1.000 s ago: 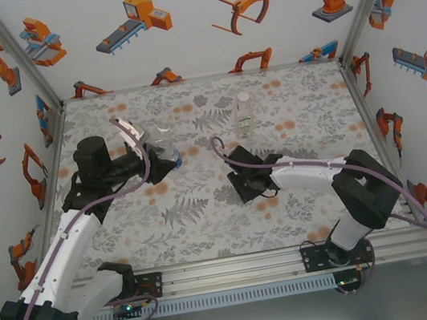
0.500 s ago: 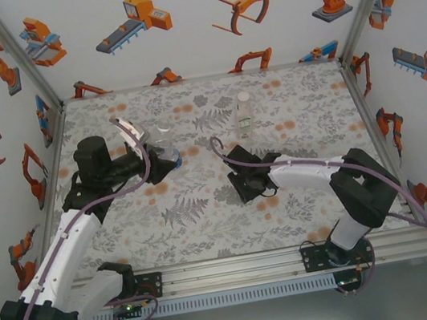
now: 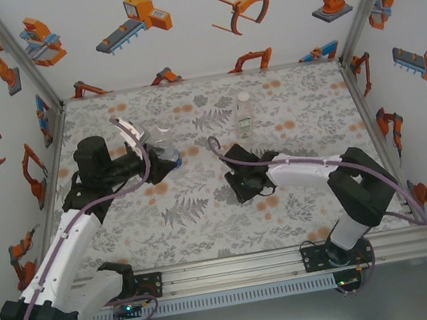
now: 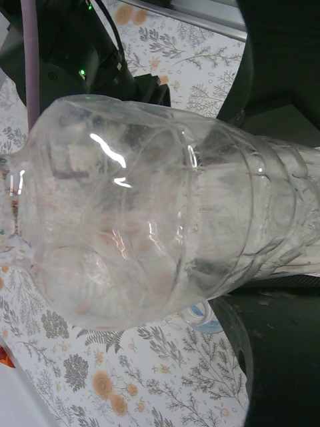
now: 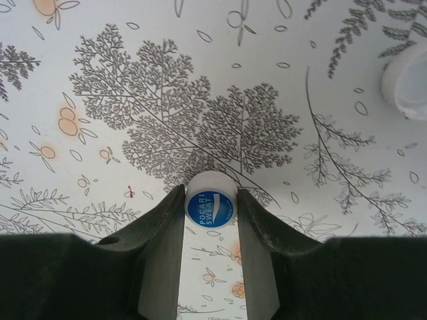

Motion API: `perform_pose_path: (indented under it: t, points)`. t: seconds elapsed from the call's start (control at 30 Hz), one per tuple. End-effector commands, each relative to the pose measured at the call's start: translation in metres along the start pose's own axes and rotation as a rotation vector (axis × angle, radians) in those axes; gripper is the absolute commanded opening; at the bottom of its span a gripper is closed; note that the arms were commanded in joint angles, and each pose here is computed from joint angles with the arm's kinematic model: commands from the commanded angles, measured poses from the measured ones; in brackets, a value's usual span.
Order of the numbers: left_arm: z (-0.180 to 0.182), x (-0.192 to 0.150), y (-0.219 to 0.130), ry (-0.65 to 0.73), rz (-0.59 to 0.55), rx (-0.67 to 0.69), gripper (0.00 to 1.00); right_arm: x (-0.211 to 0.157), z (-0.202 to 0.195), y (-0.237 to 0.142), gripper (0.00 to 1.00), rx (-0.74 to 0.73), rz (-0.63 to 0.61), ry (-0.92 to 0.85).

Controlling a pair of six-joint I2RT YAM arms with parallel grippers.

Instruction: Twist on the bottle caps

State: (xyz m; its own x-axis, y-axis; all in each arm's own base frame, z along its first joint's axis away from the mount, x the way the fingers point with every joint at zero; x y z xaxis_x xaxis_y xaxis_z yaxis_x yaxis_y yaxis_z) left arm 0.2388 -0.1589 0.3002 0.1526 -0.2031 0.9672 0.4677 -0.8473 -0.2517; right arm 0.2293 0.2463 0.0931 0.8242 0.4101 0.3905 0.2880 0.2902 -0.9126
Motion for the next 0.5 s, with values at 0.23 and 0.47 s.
perform_pose_path:
  t: [0.23,0.47]
  points:
    - [-0.002,0.014,-0.004,0.033,-0.028,-0.01,0.16,0.003,0.008,-0.007,0.41,-0.015,-0.001,-0.026]
    - [-0.002,0.016,-0.005,0.035,-0.033,-0.011,0.16,0.002,0.008,-0.01,0.41,-0.017,-0.01,-0.021]
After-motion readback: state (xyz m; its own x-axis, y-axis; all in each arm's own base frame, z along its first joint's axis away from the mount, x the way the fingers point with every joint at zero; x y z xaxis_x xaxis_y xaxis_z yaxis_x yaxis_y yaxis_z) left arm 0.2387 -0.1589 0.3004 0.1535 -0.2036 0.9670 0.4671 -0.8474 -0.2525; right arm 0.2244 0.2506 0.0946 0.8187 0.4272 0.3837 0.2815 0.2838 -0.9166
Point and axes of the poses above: each hand's point on the last joint's axis, 136 mm out from that joint toward the fingers, its own y axis out along the fingers, its own z axis along the line the jaws close on, x = y × z, the point moved 6 cm from there along -y, back along the fingers, and after that the axes turned 1 degree about y, right-handed, at the moved point
